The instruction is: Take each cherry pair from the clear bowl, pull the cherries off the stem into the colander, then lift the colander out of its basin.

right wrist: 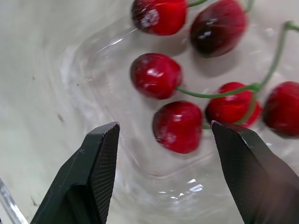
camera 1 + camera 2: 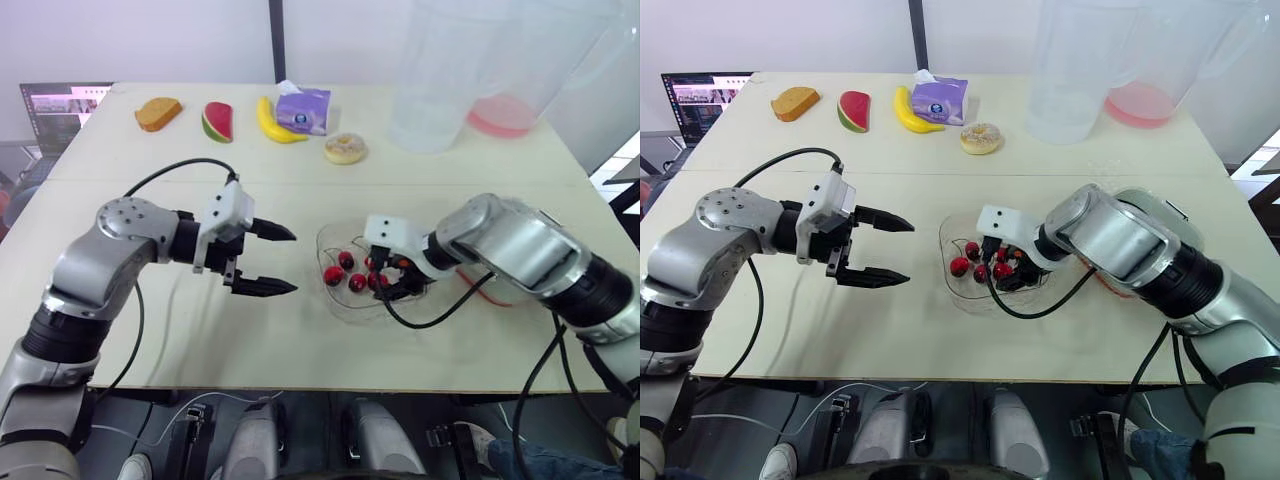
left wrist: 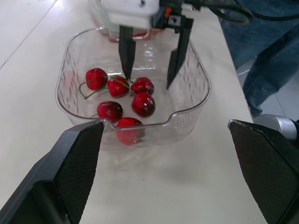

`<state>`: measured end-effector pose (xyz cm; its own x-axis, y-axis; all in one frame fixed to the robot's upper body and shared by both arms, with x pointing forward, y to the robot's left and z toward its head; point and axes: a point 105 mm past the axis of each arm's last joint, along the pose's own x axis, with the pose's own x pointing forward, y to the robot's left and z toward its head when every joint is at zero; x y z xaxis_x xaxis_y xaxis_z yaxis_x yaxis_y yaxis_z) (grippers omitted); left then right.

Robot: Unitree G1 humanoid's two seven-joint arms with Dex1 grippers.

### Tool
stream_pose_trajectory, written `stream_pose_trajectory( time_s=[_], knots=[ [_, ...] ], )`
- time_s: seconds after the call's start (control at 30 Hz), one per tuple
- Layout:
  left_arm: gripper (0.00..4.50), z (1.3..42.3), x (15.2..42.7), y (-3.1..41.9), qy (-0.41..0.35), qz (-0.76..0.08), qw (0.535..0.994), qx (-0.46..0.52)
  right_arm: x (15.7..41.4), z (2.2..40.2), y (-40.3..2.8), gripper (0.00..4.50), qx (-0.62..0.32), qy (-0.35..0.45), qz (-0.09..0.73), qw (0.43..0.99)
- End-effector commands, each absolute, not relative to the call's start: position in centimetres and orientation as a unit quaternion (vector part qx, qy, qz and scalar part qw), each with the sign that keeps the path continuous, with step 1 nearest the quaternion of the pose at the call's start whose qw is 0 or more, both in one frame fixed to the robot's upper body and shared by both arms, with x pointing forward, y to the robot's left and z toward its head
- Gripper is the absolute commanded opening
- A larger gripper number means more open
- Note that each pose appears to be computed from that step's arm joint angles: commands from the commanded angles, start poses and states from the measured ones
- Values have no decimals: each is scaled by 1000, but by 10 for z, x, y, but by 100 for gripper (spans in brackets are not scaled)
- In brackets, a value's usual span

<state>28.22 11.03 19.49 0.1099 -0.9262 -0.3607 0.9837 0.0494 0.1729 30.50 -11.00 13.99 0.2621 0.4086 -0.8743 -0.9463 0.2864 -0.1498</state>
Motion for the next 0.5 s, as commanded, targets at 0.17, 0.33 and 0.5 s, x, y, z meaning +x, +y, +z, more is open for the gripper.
stream_pose_trajectory(
  time_s=[0.17, 0.33, 0.5],
  knots=[
    [450, 208, 281, 109, 52, -661, 724, 189, 311, 141, -111, 321, -382, 371, 471, 703],
    [450, 209, 281, 109, 54, -660, 726, 188, 311, 139, -109, 321, -382, 371, 474, 702],
    [450, 211, 280, 108, 53, -659, 727, 187, 312, 140, -107, 200, -384, 365, 476, 702]
  ],
)
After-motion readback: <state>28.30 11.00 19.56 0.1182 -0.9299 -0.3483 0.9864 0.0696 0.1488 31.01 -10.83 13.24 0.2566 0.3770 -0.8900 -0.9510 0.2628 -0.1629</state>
